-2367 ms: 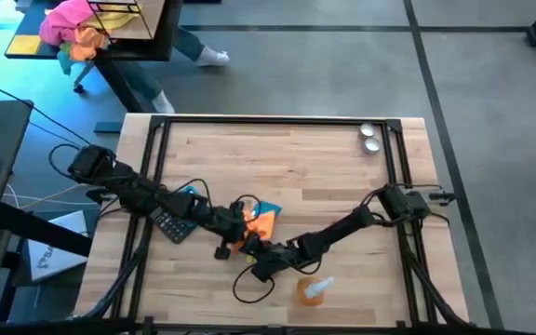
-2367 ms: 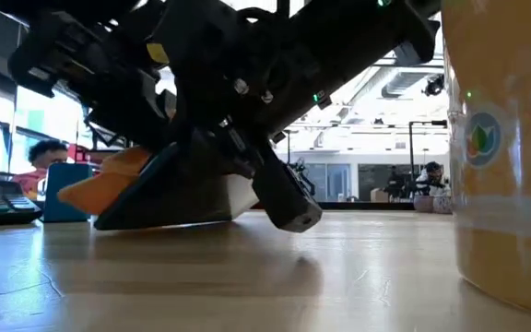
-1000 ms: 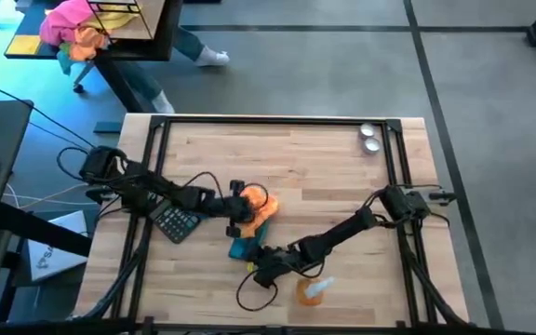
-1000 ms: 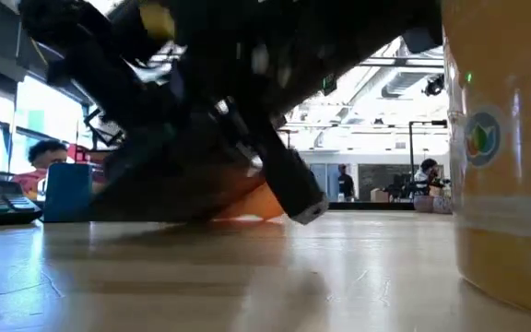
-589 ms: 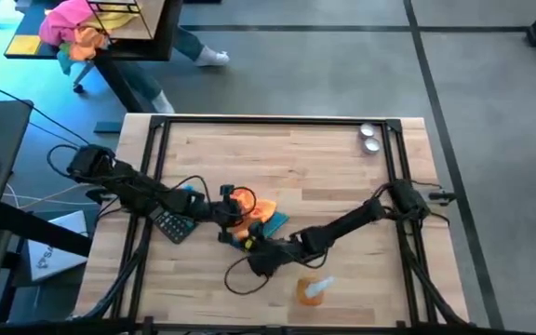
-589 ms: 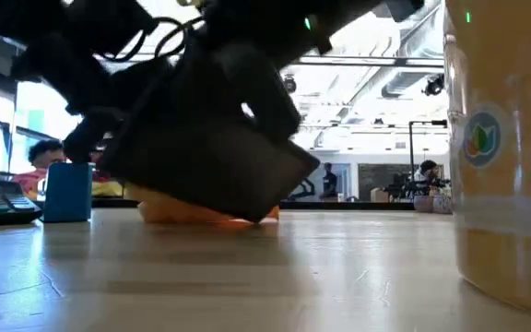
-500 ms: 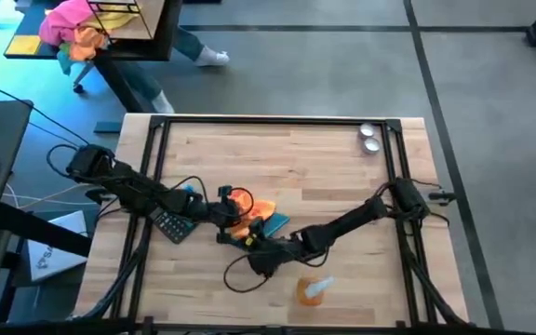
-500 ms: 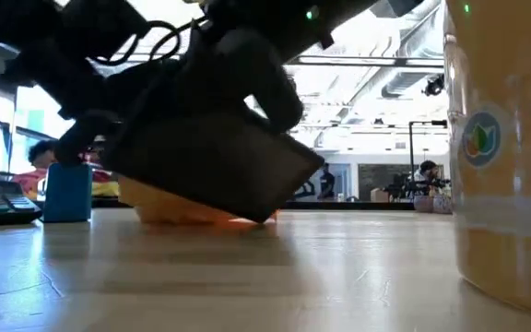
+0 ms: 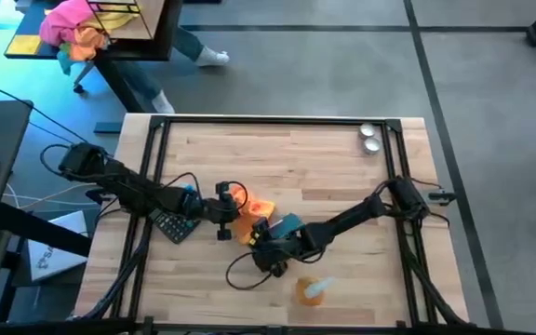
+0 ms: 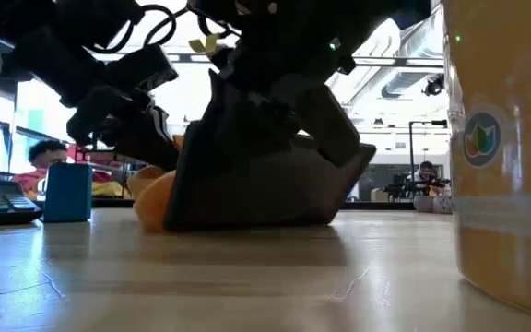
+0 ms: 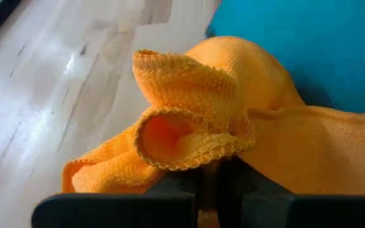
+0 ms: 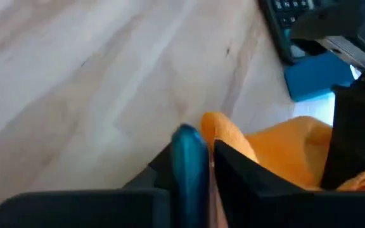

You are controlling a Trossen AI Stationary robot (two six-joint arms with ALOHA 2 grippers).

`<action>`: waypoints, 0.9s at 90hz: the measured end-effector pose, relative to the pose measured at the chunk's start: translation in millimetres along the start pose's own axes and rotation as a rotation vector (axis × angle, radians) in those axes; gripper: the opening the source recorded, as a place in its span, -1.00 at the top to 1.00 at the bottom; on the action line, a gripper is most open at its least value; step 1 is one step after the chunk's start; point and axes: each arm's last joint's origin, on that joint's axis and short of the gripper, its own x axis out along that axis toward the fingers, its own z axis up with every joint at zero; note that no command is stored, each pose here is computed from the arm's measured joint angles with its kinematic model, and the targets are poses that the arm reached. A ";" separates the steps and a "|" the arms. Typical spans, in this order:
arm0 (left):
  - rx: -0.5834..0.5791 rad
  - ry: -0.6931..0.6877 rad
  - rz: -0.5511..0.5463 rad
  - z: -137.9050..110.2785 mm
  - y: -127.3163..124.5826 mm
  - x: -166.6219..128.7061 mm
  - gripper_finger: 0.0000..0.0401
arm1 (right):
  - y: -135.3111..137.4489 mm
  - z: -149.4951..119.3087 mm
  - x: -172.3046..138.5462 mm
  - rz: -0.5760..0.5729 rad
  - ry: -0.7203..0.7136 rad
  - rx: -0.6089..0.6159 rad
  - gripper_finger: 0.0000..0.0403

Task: Apply microfiber cloth
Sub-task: Wipe the blue phone with the orange microfiber cloth

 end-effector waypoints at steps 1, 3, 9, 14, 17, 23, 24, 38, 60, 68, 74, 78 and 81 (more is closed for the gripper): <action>-0.002 -0.002 0.003 0.2 0.3 0.0 1.00 | -0.5 -0.2 0.0 0.003 0.003 0.002 0.56; -0.005 -0.004 0.009 0.5 0.9 0.2 1.00 | -2.0 -0.4 -0.2 0.010 0.014 0.006 0.51; -0.010 -0.001 0.033 0.4 3.2 0.8 1.00 | -7.4 1.2 -1.6 0.031 0.042 0.010 0.40; -0.015 0.000 0.049 0.6 5.7 1.6 1.00 | -14.3 5.7 -3.1 0.040 0.035 0.020 0.32; -0.019 0.000 0.055 0.7 7.4 2.1 1.00 | -18.3 8.5 -4.2 0.044 0.031 0.024 0.28; -0.030 0.003 0.073 0.6 10.5 3.1 1.00 | -25.1 13.1 -6.8 0.066 0.032 0.028 0.21; -0.032 0.003 0.077 0.6 11.2 3.3 1.00 | -26.3 13.6 -7.2 0.071 0.033 0.029 0.20; -0.046 0.001 0.102 1.2 15.0 4.1 1.00 | -41.3 22.1 -20.4 0.070 0.140 0.001 0.09; -0.077 -0.230 -0.004 27.3 9.1 -11.0 1.00 | -77.3 26.3 -35.3 0.003 0.246 0.121 0.06; -0.097 -0.286 -0.052 32.6 6.2 -13.3 1.00 | -85.9 24.2 -29.4 -0.067 0.214 0.220 0.06; -0.111 -0.282 -0.060 31.9 2.8 -14.4 1.00 | -86.7 21.6 -26.1 -0.132 0.210 0.294 0.06; -0.122 -0.271 -0.050 30.5 0.6 -14.9 1.00 | -86.2 19.1 -24.7 -0.161 0.222 0.325 0.06; -0.134 -0.265 -0.037 29.7 -0.3 -15.2 1.00 | -85.5 15.7 -23.6 -0.183 0.242 0.337 0.07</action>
